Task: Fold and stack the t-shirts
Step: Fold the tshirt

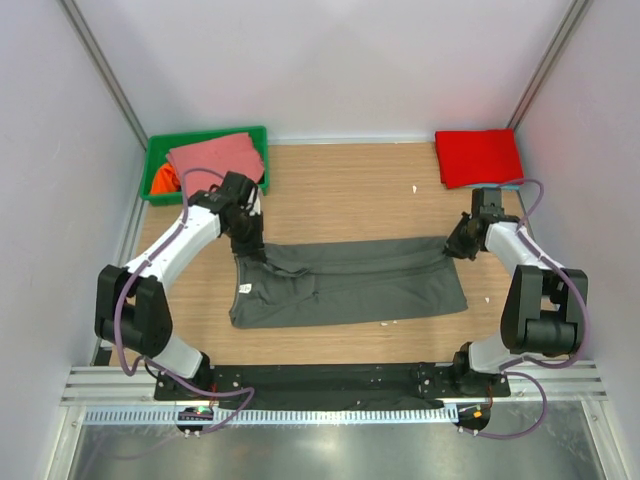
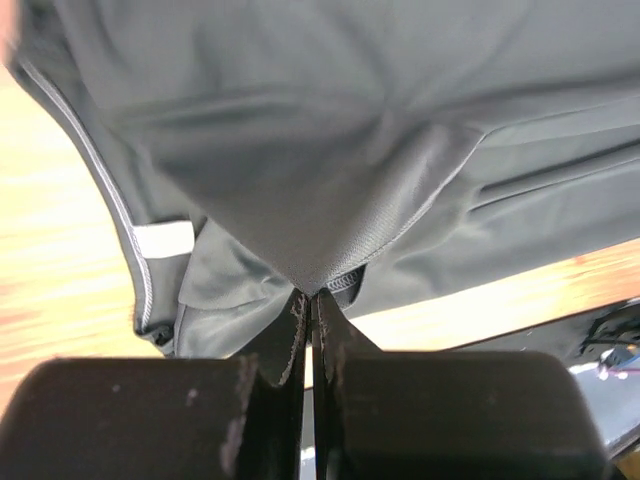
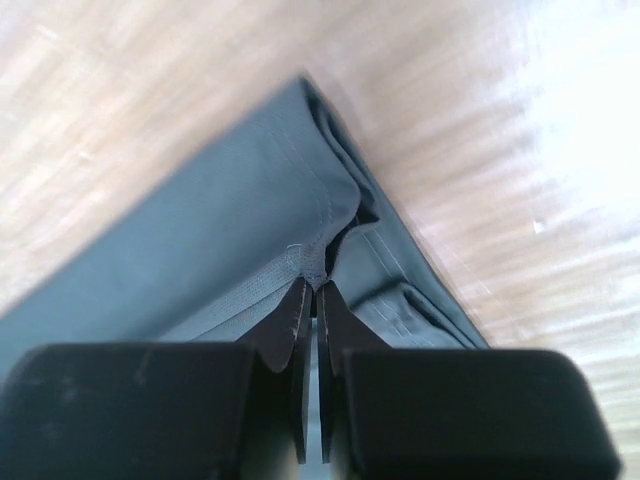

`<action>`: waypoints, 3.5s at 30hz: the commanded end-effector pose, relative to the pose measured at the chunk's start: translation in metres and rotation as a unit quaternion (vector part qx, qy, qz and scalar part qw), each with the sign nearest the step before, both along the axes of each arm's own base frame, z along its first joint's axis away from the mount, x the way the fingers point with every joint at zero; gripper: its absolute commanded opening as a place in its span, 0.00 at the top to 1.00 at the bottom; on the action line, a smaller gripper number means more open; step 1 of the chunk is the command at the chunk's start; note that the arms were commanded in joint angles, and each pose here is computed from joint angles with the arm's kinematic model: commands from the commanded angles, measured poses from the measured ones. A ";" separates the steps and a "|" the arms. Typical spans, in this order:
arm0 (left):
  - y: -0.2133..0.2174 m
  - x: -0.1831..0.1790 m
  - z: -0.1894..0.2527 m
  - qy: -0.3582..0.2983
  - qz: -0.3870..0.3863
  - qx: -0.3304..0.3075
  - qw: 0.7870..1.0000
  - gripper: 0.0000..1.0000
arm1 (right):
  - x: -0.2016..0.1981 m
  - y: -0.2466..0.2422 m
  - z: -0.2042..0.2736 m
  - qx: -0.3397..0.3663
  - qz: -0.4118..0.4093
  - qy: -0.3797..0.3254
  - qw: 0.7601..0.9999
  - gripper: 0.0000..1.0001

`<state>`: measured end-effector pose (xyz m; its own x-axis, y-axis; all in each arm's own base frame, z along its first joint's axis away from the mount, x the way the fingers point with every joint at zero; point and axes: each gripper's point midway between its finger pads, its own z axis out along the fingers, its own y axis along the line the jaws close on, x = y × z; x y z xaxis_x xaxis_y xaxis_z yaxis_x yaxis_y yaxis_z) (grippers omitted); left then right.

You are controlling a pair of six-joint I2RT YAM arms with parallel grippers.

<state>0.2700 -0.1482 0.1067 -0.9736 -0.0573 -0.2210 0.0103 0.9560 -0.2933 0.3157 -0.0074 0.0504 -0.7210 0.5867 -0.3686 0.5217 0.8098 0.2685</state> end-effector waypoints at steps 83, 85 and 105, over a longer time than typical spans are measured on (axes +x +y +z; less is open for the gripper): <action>0.021 -0.057 -0.009 0.092 -0.003 0.017 0.996 1.00 | 0.004 -0.010 0.003 -0.015 0.001 0.015 1.000 0.96; 0.021 -0.060 -0.012 0.097 -0.003 0.016 0.995 1.00 | 0.000 -0.010 0.003 -0.015 0.001 0.016 1.000 0.96; 0.021 -0.076 -0.027 0.127 -0.013 0.011 0.992 0.99 | -0.011 -0.008 -0.012 -0.013 0.004 0.038 0.999 0.93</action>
<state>0.1992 -0.1258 0.0786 -0.9983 -0.0535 0.0212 -0.0572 0.9654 -0.2545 0.3013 -0.0095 0.0324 -0.7616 0.5786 -0.2920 0.5372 0.8156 0.2150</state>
